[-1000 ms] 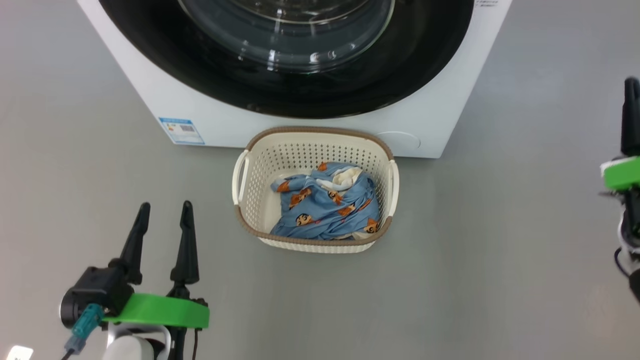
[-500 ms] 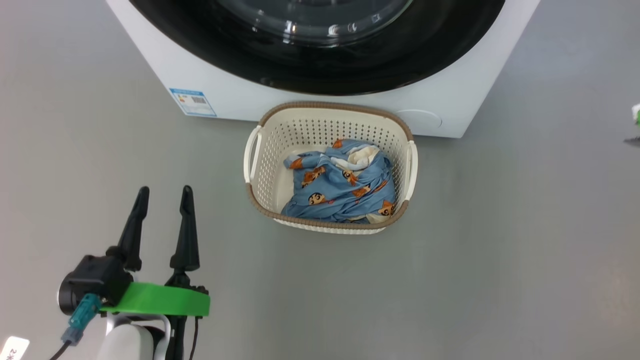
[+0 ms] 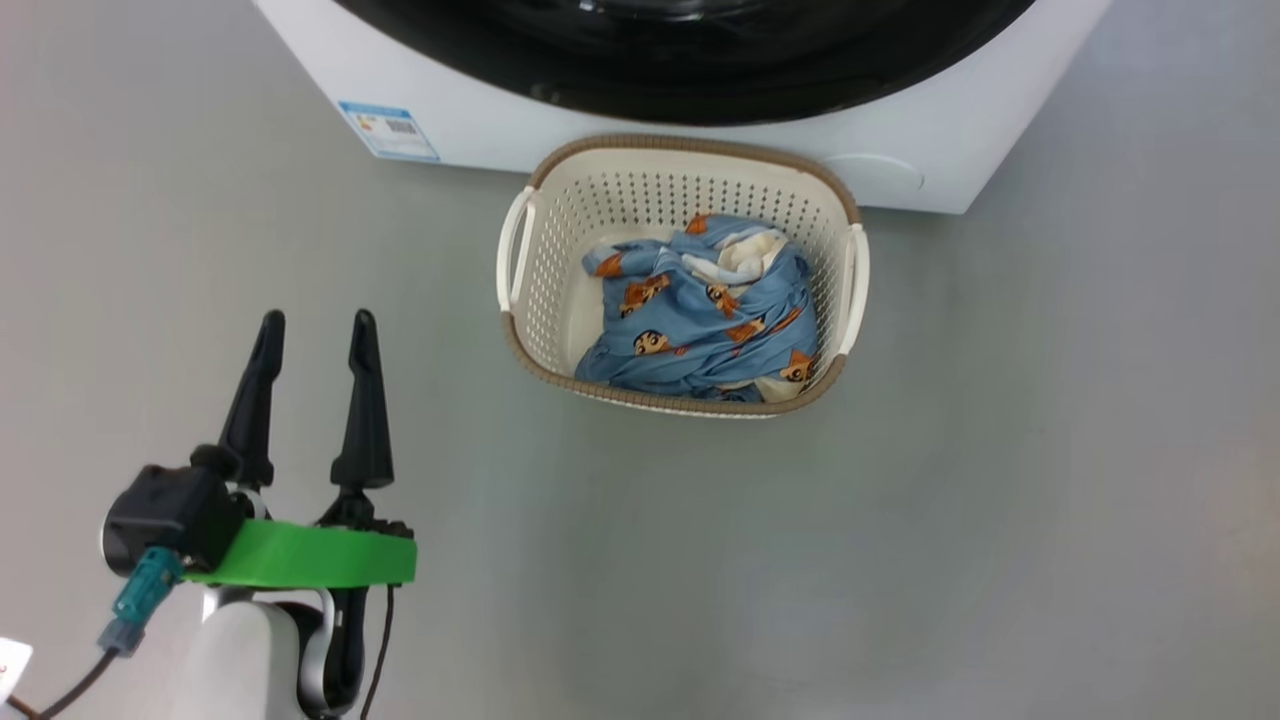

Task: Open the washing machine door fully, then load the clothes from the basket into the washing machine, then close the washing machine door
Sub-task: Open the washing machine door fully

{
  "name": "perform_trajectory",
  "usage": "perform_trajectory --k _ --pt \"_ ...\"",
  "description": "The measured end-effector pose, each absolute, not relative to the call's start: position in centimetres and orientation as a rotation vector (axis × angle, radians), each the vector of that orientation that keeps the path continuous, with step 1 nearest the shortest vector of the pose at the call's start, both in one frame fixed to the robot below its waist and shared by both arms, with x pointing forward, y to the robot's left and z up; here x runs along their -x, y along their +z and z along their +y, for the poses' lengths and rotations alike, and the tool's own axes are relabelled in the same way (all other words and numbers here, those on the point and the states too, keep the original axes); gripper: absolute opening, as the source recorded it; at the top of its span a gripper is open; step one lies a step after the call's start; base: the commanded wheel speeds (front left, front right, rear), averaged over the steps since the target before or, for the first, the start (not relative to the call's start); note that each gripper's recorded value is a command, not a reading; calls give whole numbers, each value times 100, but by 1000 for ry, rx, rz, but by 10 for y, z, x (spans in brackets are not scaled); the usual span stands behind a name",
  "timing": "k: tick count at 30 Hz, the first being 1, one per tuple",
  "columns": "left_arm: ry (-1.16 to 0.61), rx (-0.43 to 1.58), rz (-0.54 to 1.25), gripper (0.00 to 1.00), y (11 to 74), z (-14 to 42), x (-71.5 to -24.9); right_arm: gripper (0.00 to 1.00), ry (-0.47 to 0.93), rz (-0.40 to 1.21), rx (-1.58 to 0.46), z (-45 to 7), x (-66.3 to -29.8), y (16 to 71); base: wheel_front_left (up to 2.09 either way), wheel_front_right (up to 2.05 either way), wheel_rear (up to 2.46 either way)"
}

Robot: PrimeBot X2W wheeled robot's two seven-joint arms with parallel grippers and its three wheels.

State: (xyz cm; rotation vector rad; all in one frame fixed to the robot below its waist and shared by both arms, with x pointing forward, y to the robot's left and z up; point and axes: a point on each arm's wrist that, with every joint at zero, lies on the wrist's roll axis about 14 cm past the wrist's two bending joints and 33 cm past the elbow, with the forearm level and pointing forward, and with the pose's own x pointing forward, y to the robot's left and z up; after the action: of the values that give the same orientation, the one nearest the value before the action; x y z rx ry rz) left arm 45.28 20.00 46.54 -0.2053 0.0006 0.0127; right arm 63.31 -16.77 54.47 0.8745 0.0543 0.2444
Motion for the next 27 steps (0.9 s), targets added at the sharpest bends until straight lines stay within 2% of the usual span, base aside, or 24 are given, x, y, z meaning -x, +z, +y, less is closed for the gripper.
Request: perform_trajectory --k 9,19,27 --pt "43 199 22 100 455 211 -455 0 347 150 -1094 -142 -654 547 0 0 0" --pt "62 212 39 100 447 216 -456 0 462 261 -1099 -108 -666 541 0 0 0" --pt "77 220 43 100 445 220 -455 0 512 291 -1112 -94 -675 547 0 0 0"
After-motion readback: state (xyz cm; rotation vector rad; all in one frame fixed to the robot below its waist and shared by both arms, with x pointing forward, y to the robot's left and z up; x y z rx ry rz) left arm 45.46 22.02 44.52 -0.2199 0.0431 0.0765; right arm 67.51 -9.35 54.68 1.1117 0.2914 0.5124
